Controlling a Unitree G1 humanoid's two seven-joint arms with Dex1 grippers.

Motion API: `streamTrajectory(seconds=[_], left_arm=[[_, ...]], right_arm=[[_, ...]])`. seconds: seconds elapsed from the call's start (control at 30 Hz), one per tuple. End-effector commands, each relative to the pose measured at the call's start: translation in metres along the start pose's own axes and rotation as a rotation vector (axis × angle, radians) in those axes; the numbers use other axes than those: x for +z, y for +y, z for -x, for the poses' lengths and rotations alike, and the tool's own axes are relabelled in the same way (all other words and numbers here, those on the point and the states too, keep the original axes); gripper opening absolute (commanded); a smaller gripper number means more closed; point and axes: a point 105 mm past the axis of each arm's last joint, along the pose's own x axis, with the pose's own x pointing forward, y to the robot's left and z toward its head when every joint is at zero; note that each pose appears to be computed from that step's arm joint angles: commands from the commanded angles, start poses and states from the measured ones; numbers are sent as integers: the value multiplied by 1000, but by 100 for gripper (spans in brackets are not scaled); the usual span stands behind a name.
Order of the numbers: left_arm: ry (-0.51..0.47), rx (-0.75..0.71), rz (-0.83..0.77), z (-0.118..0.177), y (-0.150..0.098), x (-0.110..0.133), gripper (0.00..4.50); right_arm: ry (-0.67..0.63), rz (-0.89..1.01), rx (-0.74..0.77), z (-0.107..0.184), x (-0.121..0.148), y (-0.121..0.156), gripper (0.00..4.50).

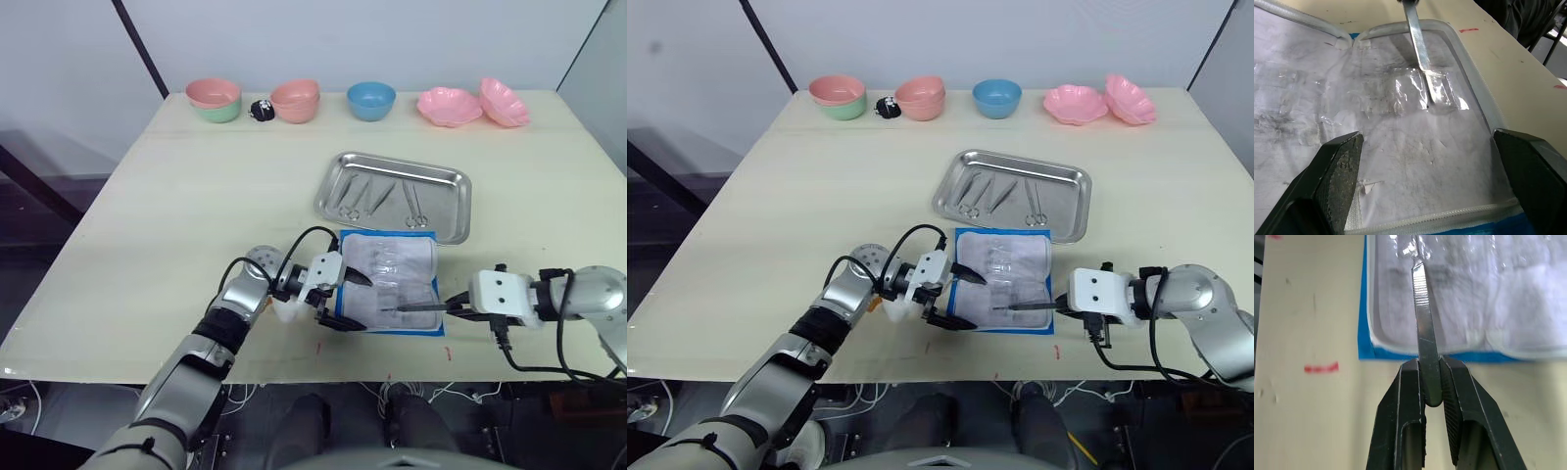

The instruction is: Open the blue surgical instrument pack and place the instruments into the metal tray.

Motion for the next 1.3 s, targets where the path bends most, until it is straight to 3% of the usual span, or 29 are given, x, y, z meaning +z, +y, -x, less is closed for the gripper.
streamTrajectory(seconds=[0.03,0.57,1.03,1.3], left_arm=[[171,-11,238,4,-27,-63,450],[173,-17,236,4,-28,-64,450],[172,-14,232,3,-27,-63,450],[174,-11,232,5,-26,-63,450]], right_arm=[[-17,30,-44,16,5,-7,3],[-108,-108,-161,60,-6,-3,3],[-419,-533,-511,45,20,-58,3],[-318,-730,-764,21,4,-108,3]])
